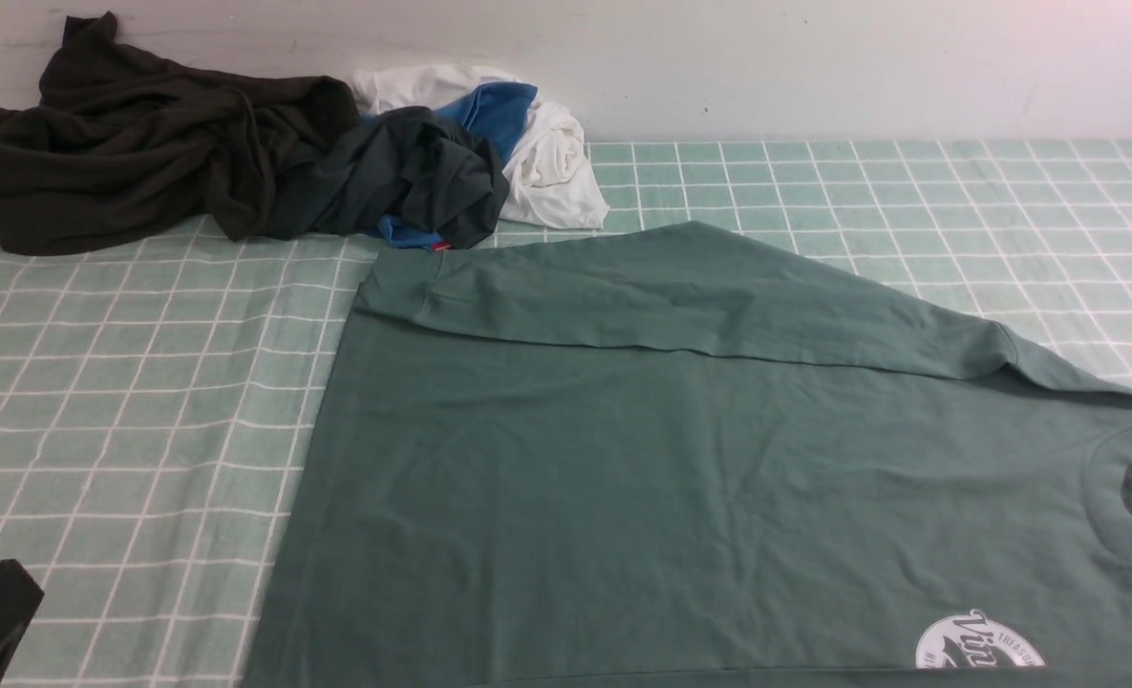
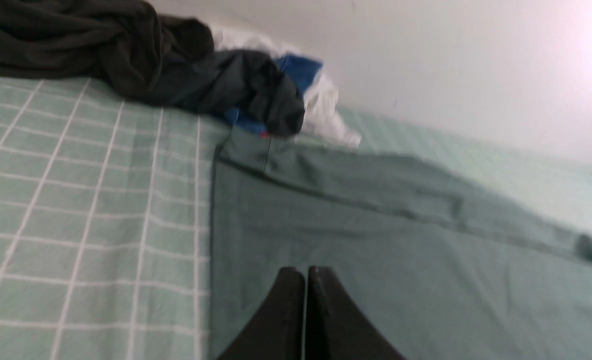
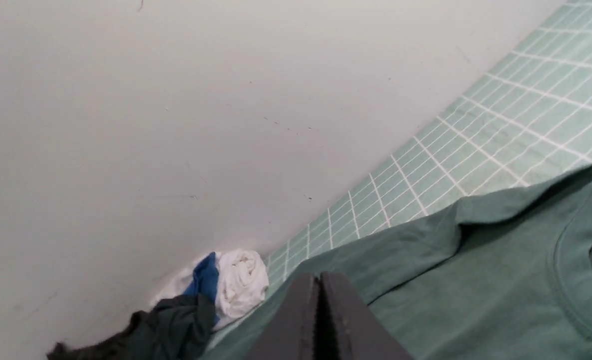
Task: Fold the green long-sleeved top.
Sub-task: Use the left arm to clamp the cuff closest to it
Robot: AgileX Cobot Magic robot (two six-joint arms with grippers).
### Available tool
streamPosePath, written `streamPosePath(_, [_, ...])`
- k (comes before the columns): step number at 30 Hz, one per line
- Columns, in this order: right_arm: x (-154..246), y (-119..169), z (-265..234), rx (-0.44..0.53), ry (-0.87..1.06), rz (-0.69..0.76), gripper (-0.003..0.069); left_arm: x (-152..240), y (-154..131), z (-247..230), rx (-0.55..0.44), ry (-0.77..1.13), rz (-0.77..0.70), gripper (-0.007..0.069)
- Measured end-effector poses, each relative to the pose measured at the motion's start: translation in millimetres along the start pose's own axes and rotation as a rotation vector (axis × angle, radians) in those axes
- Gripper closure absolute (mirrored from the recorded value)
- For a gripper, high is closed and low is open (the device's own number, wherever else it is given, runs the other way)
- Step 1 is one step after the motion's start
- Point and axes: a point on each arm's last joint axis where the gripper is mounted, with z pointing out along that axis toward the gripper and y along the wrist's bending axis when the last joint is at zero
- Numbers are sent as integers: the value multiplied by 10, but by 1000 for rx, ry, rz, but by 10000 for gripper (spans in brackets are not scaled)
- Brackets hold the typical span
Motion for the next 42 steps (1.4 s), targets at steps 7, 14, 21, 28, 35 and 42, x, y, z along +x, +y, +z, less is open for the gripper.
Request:
streamPosePath(7, [-330, 390, 141, -34, 143, -388, 673, -581, 17, 326, -113, 452, 238, 628])
streamPosePath(14, [-524, 798, 637, -121, 790, -708, 673, -669, -157, 992, 1, 903, 454, 607])
streamPosePath(21, [-288, 828, 736, -213, 1190, -729, 673, -117, -448, 1422, 146, 1190, 594, 475])
streamPosePath(28, [-190, 760, 724, -154, 1331, -814, 673, 327, -522, 1823, 168, 1298, 636, 253])
streamPosePath(35, [-215, 734, 768, -105, 1285, -835, 673, 741, -430, 2111, 145, 1408, 631, 235])
streamPosePath(42, [-217, 736, 776, -103, 1275, -833, 673, 752, -442, 2165, 152, 1427, 640, 553])
